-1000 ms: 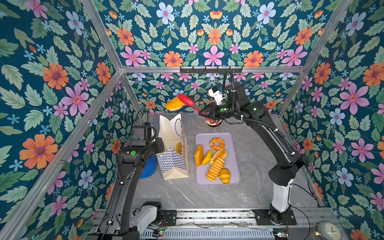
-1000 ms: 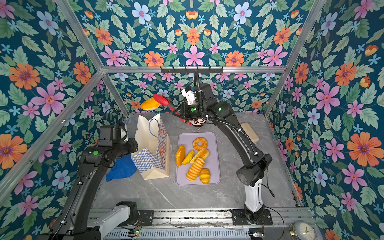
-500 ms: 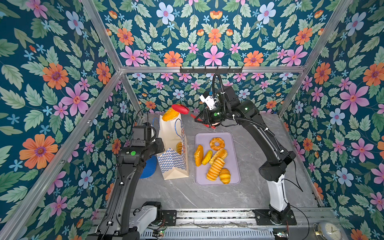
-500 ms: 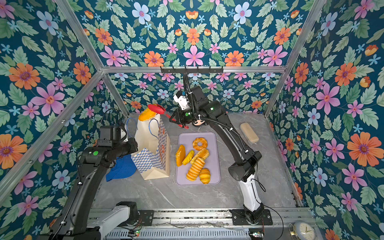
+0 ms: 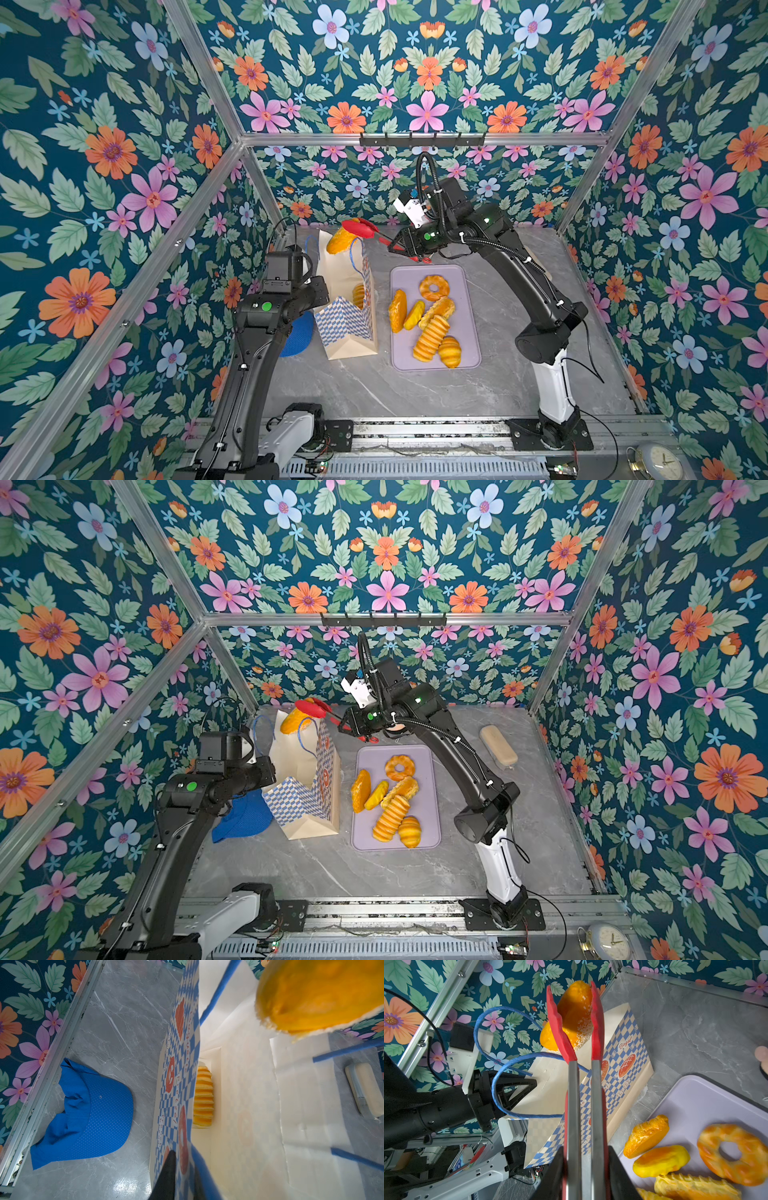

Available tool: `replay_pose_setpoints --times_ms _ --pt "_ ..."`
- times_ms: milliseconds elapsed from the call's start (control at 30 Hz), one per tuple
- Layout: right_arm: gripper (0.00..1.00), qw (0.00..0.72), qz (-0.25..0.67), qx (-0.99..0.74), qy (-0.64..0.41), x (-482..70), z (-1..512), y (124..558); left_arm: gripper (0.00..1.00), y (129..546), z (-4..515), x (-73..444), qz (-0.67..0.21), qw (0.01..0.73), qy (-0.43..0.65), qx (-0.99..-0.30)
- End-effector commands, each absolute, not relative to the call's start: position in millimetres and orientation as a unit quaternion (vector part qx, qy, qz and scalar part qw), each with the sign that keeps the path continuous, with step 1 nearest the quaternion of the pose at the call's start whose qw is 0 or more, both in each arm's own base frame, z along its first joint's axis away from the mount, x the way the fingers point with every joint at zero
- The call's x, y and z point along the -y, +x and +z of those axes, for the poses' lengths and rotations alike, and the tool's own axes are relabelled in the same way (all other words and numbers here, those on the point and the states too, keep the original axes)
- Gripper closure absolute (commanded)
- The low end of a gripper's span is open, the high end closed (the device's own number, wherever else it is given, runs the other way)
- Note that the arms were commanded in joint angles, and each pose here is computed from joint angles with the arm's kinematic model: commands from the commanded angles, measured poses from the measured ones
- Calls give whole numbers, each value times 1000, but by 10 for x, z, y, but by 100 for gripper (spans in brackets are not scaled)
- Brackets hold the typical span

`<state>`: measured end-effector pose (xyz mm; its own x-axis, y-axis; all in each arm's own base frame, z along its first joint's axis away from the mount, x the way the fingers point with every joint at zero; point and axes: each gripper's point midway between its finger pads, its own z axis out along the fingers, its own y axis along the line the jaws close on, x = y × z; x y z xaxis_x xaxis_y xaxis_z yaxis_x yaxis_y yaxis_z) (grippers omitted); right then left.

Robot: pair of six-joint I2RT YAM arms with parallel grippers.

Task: Place the fake bread into the paper bag
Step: 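Open the tongs over the bag to drop the orange bun in, then swing the empty tongs back over the bread tray with the right gripper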

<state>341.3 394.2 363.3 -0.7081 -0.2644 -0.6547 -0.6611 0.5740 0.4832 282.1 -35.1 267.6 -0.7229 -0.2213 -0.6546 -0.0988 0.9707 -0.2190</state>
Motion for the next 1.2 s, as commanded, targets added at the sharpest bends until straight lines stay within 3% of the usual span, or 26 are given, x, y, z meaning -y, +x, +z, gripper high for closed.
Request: replay_pose_setpoints --times_ms 0,400,733,1000,1167 --pt "66 283 370 -835 -291 -3965 3695 3409 82 2852 2716 351 -86 372 -86 -920" --pt "49 284 375 -832 -294 -3997 3728 3373 82 2859 2717 354 -87 371 -86 -921" --pt "49 306 376 -833 -265 -3950 3884 3426 81 2857 2718 349 -85 371 -86 -921" --pt "51 340 344 -845 -230 -3698 4043 3438 56 2875 2682 323 -77 366 -91 -923" --pt "51 348 333 -852 -208 -3486 4077 3409 52 2869 2720 300 -73 374 -93 -920"
